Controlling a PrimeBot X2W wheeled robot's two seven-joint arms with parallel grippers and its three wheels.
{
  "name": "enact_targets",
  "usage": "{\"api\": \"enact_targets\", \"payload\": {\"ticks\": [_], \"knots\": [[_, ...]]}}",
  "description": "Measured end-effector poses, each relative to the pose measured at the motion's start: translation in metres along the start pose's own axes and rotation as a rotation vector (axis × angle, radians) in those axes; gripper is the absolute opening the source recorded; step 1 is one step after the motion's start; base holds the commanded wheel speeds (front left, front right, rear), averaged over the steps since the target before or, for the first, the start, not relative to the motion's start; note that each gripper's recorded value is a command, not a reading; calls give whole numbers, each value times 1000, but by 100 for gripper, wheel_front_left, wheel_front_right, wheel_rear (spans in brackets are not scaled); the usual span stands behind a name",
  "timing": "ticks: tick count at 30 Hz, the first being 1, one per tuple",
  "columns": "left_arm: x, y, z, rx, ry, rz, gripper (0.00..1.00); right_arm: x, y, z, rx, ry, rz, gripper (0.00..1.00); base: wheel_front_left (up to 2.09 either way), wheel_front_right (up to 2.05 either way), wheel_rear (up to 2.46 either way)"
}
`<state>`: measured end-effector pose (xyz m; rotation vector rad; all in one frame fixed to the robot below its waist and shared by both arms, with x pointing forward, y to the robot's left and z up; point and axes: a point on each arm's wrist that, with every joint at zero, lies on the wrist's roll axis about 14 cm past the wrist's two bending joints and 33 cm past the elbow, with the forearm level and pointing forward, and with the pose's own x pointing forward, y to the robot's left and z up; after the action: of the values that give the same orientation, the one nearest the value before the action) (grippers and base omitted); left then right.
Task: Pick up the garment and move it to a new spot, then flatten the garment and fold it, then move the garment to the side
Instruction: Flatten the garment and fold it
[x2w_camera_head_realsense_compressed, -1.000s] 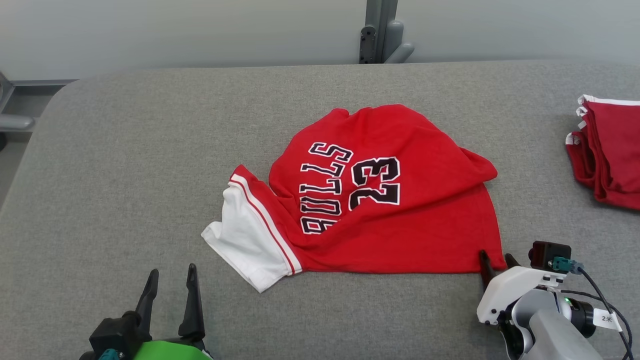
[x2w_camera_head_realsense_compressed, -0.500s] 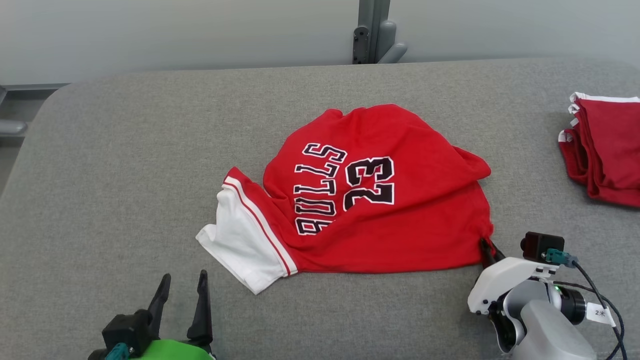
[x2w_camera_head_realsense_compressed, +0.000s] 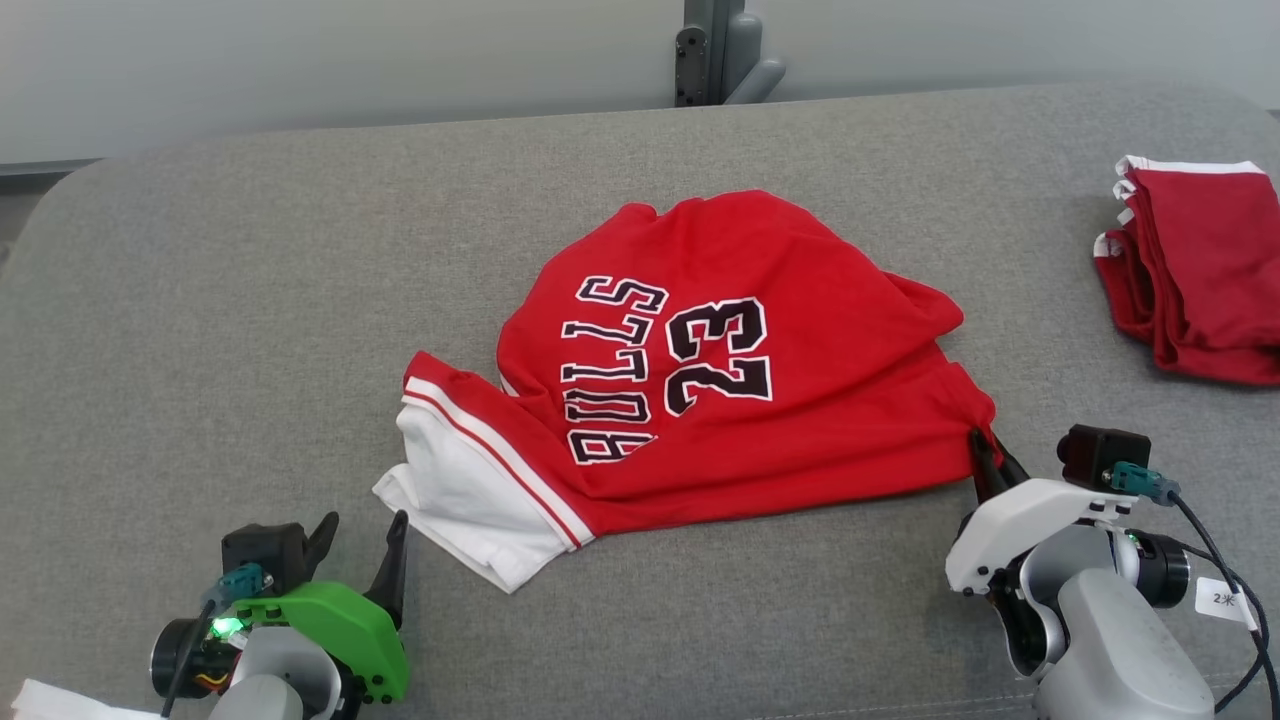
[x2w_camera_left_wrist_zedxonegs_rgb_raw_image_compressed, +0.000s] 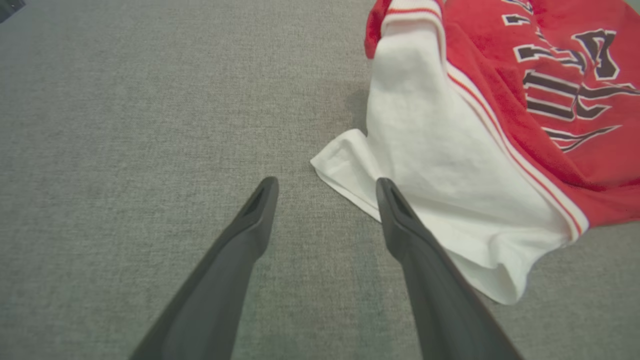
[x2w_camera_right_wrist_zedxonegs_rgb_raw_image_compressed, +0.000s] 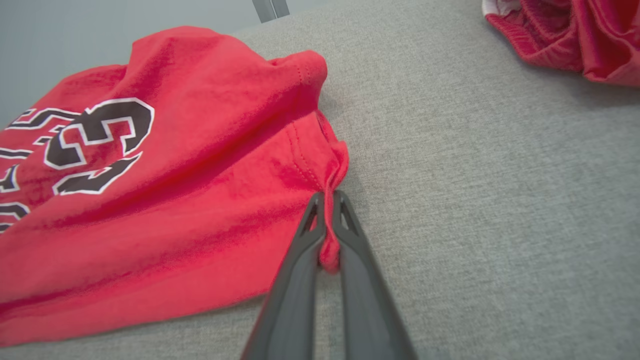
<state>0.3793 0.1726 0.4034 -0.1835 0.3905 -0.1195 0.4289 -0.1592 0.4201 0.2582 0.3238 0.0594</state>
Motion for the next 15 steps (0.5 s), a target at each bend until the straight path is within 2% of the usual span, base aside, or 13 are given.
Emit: {"api": "enact_targets", "payload": {"ticks": [2, 14, 15], "knots": [[6, 3, -7, 33, 39, -2, 100, 0, -1, 0, 1, 4, 0, 0, 0, 0, 0], [32, 0, -16, 44, 89, -14, 100, -2, -6, 1, 7, 2, -7, 0, 0, 0, 0], [33, 0, -17, 44, 97, -14, 95, -2, -6, 1, 8, 3, -7, 0, 0, 0, 0]]}}
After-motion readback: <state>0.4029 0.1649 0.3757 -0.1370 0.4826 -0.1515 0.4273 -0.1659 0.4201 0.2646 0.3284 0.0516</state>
